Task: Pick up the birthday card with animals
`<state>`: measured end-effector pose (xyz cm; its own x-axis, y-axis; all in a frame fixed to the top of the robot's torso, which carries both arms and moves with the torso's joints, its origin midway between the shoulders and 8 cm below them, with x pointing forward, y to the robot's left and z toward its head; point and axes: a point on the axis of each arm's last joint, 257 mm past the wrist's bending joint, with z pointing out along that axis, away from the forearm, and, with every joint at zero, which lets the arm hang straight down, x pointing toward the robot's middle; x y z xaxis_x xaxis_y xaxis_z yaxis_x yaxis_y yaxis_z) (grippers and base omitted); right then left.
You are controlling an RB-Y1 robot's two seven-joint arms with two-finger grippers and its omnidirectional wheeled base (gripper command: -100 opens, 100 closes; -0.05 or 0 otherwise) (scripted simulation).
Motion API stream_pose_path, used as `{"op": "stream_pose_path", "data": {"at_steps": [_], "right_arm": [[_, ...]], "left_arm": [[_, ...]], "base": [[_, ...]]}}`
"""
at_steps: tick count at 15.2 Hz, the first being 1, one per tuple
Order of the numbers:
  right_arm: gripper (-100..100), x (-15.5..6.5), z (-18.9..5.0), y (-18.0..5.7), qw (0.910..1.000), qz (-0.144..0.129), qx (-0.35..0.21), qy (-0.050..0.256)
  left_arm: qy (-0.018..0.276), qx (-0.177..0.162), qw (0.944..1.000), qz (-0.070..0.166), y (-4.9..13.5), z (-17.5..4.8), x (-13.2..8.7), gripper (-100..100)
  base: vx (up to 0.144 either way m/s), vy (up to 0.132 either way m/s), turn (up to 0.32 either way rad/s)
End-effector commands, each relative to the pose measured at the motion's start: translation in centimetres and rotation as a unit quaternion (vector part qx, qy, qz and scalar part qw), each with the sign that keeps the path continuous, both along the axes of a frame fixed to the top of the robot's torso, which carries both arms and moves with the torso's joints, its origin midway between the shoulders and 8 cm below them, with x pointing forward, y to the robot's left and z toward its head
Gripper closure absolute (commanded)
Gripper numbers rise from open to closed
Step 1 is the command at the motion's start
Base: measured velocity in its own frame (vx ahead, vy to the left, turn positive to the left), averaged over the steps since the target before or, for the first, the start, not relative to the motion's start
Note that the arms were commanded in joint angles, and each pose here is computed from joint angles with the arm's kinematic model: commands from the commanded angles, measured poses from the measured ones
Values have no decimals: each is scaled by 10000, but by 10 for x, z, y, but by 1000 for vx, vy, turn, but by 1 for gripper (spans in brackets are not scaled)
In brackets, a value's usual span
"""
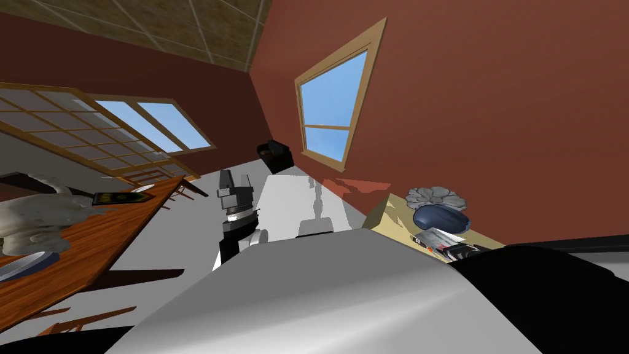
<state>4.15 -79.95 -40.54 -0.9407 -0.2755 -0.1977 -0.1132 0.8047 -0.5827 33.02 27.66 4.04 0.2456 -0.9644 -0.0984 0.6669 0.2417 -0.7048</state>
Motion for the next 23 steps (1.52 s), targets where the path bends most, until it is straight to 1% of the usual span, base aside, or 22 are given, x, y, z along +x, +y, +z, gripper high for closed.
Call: {"op": "stream_pose_path", "data": {"at_steps": [1,2,3,4,5,6,7,8,10,12,14,15,16,17,18,19,20,21,23], "right_arm": [[-100,-10,6,-9,9998,21,-113,154],[-100,-19,10,-15,9993,43,-201,298],[-100,-33,11,-19,9982,85,-282,518],[-100,-44,4,-15,9973,119,-259,675],[-100,-32,7,-16,9986,58,-232,469],[-100,-51,2,-15,9982,-162,-195,538],[-100,-51,2,-15,9981,-127,-207,562],[-100,-62,6,-20,9974,-195,-263,637],[-100,-74,10,-25,9964,-272,-330,727],[-100,-65,7,-21,9974,-296,-256,606],[-100,-54,3,-16,9981,-202,-200,539],[-100,-67,-1,-14,9975,-388,-164,570],[-100,-67,-1,-14,9975,-443,-147,533],[-100,-84,-5,-12,9962,-608,-142,604],[-100,-80,-6,-10,9964,-669,-89,514],[-100,-78,-7,-9,9966,-653,-78,502],[-100,-84,-5,-12,9960,-703,-114,538],[-100,-100,-7,-10,9939,-961,-89,541],[-100,-100,-7,-10,9939,-961,-89,541]], "left_arm": [[0,0,10000,0,0,0,0,0],[0,0,10000,0,0,0,0,0],[0,0,10000,0,0,0,0,0],[0,0,10000,0,0,0,0,0],[0,0,10000,0,0,0,0,0],[0,0,10000,0,0,0,0,0],[-2,0,10000,-1,0,0,0,0],[-2,0,10000,-1,0,0,0,0],[0,0,10000,0,0,0,0,0],[0,0,10000,0,0,0,0,0],[0,0,10000,0,0,0,0,0],[0,0,10000,0,0,0,0,0],[-2,0,10000,-1,0,0,0,0],[-1,0,10000,-1,0,0,0,0],[-2,0,10000,-2,0,0,0,0],[-2,0,10000,-1,0,0,0,0],[-1,0,10000,-1,0,0,0,0],[0,0,10000,0,0,0,0,0],[-1,0,10000,-1,0,0,0,0]], "base": [[64,38,62],[63,43,69],[98,48,151],[135,47,180],[85,26,65],[-43,3,281],[-118,-25,400],[-109,-43,195],[-58,-20,-27],[-10,4,-30],[6,6,7],[-72,-10,330],[-118,-34,383],[-171,-47,454],[-189,-33,352],[-138,-9,117],[-78,2,-14],[-100,17,241],[-112,-4,252]]}}
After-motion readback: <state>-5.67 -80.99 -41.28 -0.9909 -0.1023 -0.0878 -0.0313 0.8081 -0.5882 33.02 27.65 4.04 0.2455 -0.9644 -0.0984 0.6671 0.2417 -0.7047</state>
